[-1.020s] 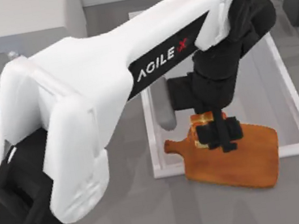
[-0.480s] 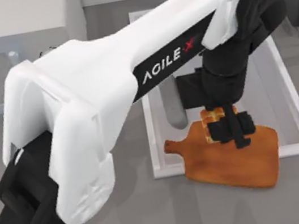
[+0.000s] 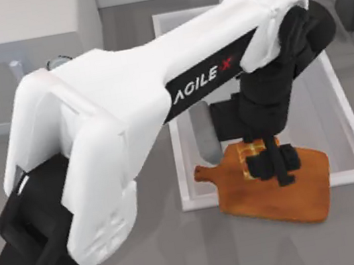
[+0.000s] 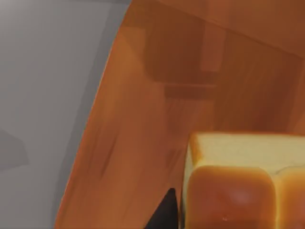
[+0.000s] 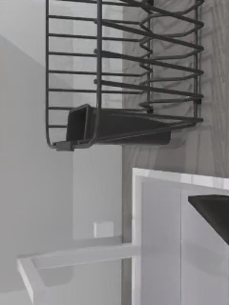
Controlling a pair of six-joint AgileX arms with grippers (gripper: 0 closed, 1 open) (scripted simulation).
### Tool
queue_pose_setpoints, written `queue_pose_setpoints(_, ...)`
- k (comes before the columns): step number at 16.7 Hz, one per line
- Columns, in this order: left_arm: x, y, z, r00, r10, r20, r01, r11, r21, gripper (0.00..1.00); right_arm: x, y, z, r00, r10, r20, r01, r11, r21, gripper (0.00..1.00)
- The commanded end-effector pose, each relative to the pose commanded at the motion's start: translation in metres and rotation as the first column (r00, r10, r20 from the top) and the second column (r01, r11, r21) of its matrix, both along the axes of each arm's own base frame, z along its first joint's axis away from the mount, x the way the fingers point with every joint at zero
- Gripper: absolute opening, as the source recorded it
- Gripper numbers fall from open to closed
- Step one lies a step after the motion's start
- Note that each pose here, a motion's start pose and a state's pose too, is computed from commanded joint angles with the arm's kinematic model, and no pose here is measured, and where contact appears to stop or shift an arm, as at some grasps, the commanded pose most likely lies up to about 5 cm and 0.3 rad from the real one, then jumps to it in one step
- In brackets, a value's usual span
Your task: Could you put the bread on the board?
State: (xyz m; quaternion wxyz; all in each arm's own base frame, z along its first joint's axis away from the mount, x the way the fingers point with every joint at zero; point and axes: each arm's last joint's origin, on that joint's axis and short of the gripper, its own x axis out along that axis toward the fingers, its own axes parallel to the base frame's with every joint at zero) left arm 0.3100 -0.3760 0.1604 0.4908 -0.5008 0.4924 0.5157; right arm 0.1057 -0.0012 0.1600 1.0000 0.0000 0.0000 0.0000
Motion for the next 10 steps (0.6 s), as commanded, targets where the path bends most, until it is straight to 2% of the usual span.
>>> queue_pose_setpoints(5, -0.003, -0.002, -0.010, 1.000, -0.006, 0.012, 0.006, 1.000, -0.019, 0.00, 0.000, 0.000, 0.000, 1.000, 0.000, 0.000, 0.000, 1.000, 0.000, 1.00)
queue_pose_setpoints(10, -0.003, -0.002, -0.021, 1.000, -0.009, 0.016, 0.009, 1.000, -0.005, 0.00, 0.000, 0.000, 0.000, 1.000, 0.000, 0.000, 0.000, 1.000, 0.000, 1.00)
